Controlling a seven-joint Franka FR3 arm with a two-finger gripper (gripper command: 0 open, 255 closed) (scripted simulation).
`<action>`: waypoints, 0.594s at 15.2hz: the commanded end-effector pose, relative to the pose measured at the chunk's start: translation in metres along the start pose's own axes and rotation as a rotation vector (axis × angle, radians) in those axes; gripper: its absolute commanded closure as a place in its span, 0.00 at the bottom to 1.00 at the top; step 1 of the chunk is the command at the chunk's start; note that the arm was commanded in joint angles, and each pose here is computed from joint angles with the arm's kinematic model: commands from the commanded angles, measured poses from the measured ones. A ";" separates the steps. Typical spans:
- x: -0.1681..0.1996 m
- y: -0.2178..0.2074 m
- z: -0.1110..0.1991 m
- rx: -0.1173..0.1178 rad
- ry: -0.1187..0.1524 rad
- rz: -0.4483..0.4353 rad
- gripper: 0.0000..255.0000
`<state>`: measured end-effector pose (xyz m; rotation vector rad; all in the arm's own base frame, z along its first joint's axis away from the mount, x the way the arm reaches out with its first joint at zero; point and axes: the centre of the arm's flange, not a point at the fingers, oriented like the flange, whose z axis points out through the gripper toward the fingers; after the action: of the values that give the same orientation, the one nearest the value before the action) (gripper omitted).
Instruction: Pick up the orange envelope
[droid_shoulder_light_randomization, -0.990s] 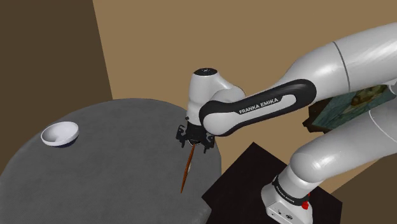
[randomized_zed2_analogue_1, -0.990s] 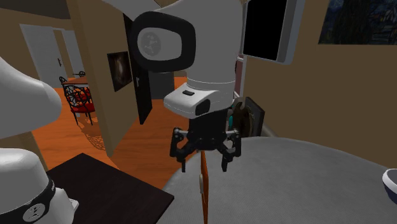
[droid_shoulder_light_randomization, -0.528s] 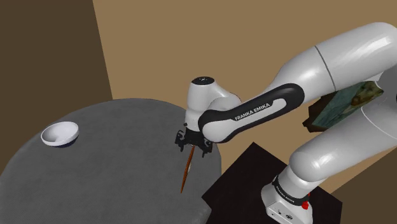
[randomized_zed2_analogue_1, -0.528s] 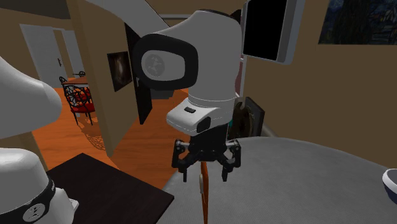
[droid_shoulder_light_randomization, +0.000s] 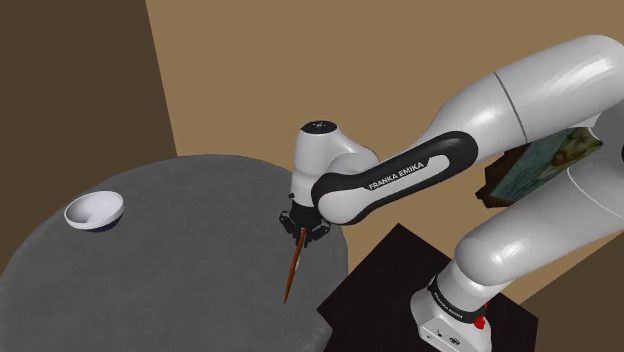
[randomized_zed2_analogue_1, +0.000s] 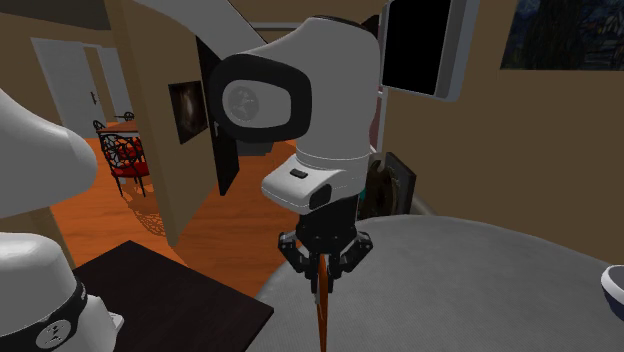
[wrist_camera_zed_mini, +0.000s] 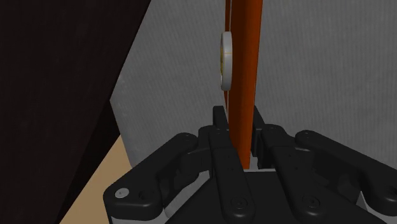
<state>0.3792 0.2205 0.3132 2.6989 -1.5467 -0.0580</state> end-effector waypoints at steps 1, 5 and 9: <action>0.000 0.000 0.000 -0.001 0.000 0.000 1.00; 0.000 0.001 -0.015 -0.001 0.000 0.000 1.00; -0.001 0.002 -0.036 -0.001 0.000 0.000 1.00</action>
<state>0.3794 0.2204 0.3429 2.6979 -1.5470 -0.0580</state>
